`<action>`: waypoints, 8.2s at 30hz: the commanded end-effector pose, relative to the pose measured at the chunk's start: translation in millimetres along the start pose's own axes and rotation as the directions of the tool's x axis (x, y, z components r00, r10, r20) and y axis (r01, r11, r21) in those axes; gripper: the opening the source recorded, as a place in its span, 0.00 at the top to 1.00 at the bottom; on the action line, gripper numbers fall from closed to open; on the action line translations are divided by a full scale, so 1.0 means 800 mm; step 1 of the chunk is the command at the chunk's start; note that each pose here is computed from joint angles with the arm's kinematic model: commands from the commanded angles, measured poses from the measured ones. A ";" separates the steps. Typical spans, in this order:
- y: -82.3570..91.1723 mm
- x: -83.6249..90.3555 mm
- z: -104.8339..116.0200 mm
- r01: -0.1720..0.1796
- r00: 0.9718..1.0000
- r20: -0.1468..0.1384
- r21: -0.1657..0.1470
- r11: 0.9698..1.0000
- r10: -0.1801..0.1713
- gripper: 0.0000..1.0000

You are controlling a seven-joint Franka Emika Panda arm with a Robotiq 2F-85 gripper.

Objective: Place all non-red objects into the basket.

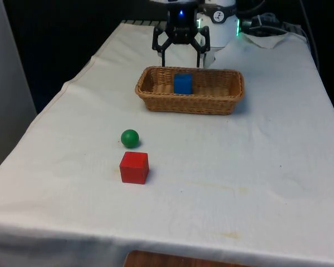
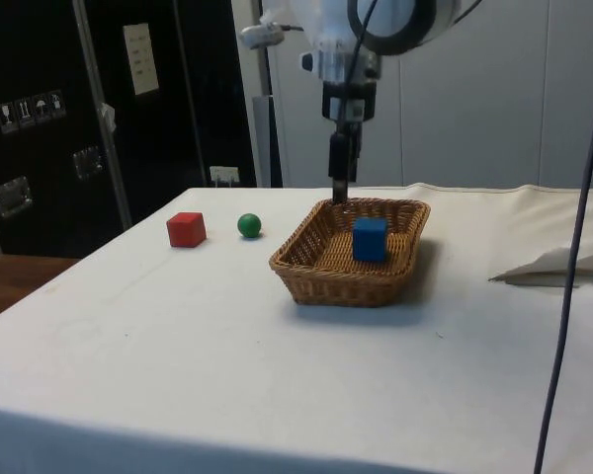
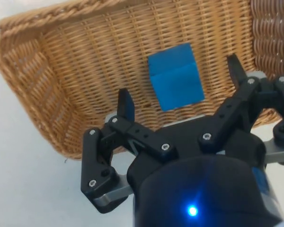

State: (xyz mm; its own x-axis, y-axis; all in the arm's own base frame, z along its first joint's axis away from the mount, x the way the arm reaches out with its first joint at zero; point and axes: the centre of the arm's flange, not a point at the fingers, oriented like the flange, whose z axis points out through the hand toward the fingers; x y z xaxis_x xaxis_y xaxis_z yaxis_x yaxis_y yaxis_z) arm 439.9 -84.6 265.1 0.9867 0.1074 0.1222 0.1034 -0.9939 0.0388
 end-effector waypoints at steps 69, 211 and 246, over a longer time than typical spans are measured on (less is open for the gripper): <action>0.112 0.240 0.059 0.002 1.000 0.015 0.007 1.000 -0.002 0.00; 0.237 0.196 0.015 -0.048 0.998 0.050 0.185 0.982 0.040 1.00; 0.169 0.132 -0.081 -0.019 0.993 0.118 0.168 0.986 -0.001 1.00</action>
State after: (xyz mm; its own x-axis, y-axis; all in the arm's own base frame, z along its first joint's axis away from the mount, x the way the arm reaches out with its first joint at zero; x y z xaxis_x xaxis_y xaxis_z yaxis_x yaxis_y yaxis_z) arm 552.2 -205.4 346.6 0.9941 0.1087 -0.0014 0.1074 -0.9833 -0.1471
